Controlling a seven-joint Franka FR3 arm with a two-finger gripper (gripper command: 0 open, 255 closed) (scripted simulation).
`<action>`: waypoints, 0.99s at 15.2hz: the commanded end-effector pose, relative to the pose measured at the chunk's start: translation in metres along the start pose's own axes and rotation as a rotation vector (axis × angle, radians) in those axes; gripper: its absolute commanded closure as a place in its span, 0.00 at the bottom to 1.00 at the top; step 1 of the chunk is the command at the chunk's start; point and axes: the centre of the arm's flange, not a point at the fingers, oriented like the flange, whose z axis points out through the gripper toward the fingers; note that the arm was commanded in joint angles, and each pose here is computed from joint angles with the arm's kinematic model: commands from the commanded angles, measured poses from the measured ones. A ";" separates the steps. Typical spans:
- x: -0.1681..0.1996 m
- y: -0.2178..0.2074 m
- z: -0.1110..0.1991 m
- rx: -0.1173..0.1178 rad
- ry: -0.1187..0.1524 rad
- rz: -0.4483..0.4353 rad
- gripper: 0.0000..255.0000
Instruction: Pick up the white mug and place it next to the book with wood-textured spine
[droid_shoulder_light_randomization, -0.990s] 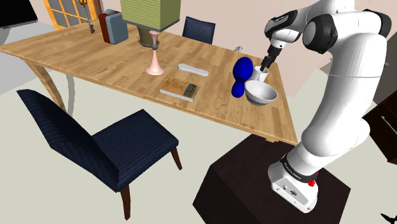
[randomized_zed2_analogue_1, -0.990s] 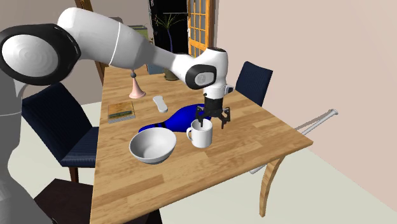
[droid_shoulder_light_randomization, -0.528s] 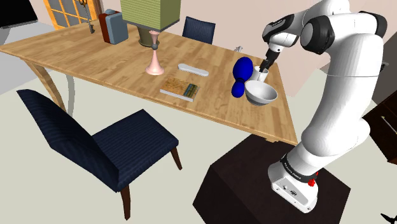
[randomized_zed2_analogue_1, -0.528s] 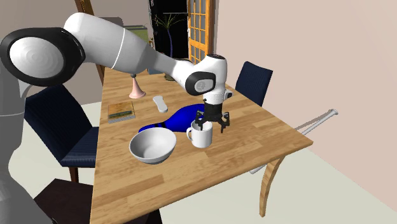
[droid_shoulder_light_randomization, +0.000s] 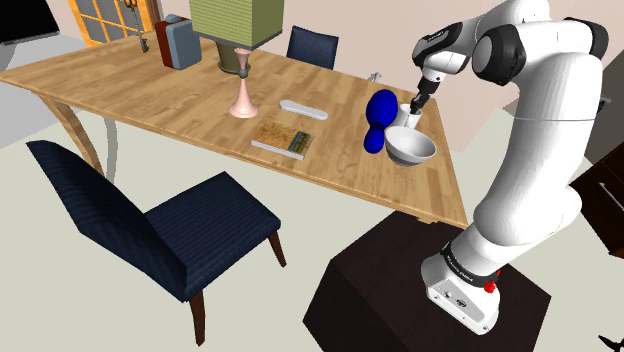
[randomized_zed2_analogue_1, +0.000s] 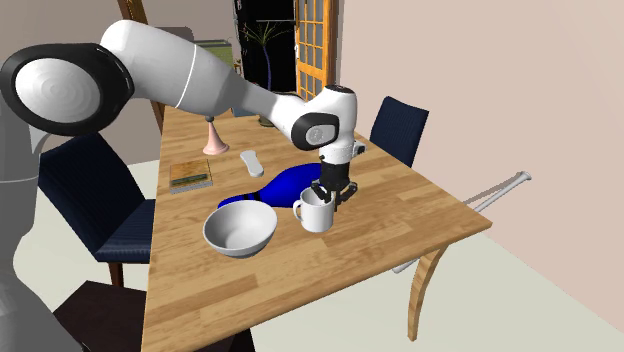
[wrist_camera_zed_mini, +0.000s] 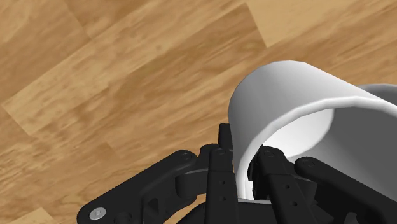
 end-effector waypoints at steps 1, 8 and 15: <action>0.000 0.000 0.000 0.000 0.000 0.000 1.00; 0.000 0.000 -0.010 0.000 0.000 0.000 1.00; 0.001 0.000 -0.047 0.000 0.000 0.000 1.00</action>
